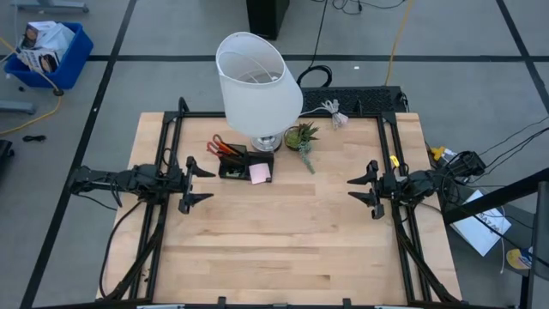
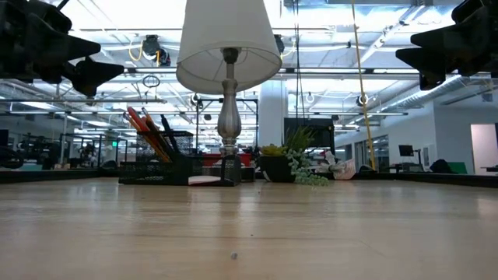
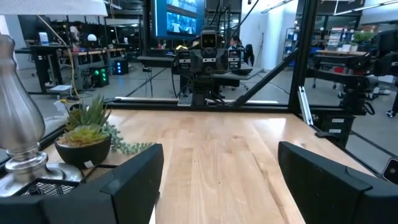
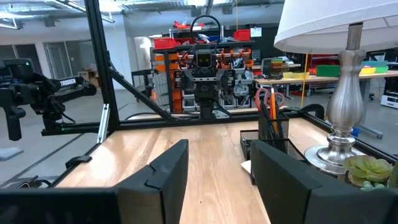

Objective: Pick and place office supplies into organizer
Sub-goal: Return to Home Position

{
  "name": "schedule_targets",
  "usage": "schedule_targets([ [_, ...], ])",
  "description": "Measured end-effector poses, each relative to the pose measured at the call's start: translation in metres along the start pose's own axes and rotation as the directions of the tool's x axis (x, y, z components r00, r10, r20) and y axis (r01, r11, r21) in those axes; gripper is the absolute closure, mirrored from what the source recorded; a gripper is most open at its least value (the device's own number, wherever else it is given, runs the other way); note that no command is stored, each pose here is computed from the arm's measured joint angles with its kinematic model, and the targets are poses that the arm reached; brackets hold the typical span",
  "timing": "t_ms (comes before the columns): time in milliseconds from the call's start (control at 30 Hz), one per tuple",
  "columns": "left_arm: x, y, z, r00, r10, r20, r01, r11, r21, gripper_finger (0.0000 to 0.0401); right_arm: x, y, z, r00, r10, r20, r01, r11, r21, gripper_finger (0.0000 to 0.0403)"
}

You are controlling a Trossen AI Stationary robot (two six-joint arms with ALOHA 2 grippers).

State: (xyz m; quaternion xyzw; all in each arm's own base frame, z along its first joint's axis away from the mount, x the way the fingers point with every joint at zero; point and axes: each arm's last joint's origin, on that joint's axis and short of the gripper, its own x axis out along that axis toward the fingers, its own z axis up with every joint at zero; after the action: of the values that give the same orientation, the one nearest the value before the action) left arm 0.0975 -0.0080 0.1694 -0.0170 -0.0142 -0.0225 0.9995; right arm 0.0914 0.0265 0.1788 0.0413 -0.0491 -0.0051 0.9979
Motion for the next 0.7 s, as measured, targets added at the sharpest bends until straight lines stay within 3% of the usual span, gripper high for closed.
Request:
schedule_targets([
  [700, 0.0, 0.0, -0.0001, 1.0, 0.0, 0.001, 0.0, 1.0, 0.001, 0.0082, 0.0, 0.0, 0.0001, 1.0, 0.0, 0.001, 0.0, 1.0, 0.0, 0.0237],
])
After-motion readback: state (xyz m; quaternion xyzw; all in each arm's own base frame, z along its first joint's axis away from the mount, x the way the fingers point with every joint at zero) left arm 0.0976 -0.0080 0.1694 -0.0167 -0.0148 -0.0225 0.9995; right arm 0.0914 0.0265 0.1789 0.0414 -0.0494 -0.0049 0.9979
